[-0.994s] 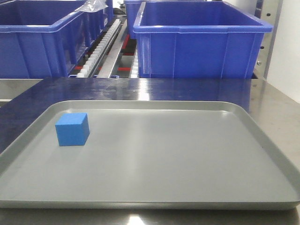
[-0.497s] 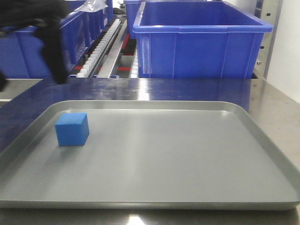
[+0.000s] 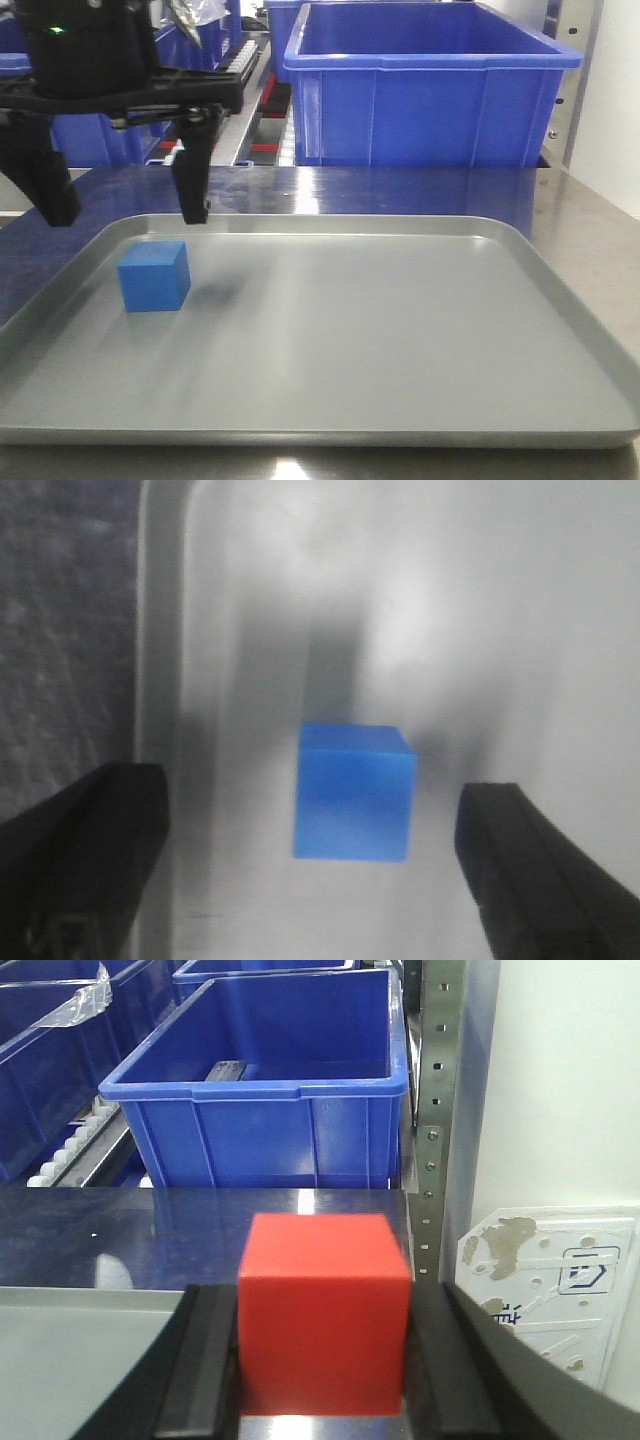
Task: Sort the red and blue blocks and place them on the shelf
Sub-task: 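Lower the open left gripper over the blue cube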
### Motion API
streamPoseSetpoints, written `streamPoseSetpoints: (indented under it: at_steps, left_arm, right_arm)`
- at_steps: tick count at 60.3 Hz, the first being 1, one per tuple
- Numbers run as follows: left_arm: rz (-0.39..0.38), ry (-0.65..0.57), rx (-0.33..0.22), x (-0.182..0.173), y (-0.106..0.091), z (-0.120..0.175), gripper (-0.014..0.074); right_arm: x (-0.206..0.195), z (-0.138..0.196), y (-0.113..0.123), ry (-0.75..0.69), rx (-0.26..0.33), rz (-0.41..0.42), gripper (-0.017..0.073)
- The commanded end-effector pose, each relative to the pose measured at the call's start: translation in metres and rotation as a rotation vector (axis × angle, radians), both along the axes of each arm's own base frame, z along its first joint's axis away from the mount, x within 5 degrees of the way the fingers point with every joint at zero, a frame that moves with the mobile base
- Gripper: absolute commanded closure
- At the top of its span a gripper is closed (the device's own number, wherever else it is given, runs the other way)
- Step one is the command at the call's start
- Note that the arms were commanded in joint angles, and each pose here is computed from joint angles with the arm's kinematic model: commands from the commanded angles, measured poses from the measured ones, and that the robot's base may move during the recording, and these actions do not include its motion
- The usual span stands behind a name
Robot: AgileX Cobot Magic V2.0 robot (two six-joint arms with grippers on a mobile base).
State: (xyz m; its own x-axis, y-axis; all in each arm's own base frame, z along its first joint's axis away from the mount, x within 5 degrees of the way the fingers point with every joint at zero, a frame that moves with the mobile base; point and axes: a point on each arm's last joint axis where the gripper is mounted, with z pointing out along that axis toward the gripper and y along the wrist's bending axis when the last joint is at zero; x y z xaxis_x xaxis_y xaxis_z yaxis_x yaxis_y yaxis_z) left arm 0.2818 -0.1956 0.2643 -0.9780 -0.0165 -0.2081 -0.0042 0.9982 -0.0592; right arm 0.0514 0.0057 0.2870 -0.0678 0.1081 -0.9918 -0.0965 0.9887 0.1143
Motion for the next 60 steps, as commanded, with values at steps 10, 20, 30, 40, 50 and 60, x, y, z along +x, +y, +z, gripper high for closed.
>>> streamPoseSetpoints:
  at_steps: [10, 20, 30, 40, 50, 60]
  left_arm:
    - [0.003, -0.029, -0.029, 0.000, -0.012, 0.006, -0.0024]
    - [0.000, -0.040, -0.027, 0.001, -0.013, 0.004, -0.0024]
    - [-0.001, -0.049, -0.032, 0.004, -0.014, 0.001, -0.0024]
    - [0.000, -0.032, -0.019, 0.006, -0.016, -0.006, -0.0024]
    - [0.004, -0.016, -0.012, 0.008, -0.016, -0.013, -0.0001]
    - [0.004, -0.010, -0.008, 0.009, -0.017, -0.017, 0.0064]
  right_arm:
    - [-0.001, 0.017, -0.001, -0.113, -0.002, -0.010, 0.0492]
    - [-0.001, 0.016, -0.001, -0.112, -0.002, -0.010, 0.0492]
    - [-0.001, 0.016, -0.001, -0.112, -0.002, -0.010, 0.0492]
    - [-0.001, 0.016, -0.001, -0.112, -0.002, -0.010, 0.0492]
    - [-0.001, 0.016, -0.001, -0.112, -0.002, -0.010, 0.0492]
    - [-0.001, 0.016, -0.001, -0.111, -0.002, -0.010, 0.0492]
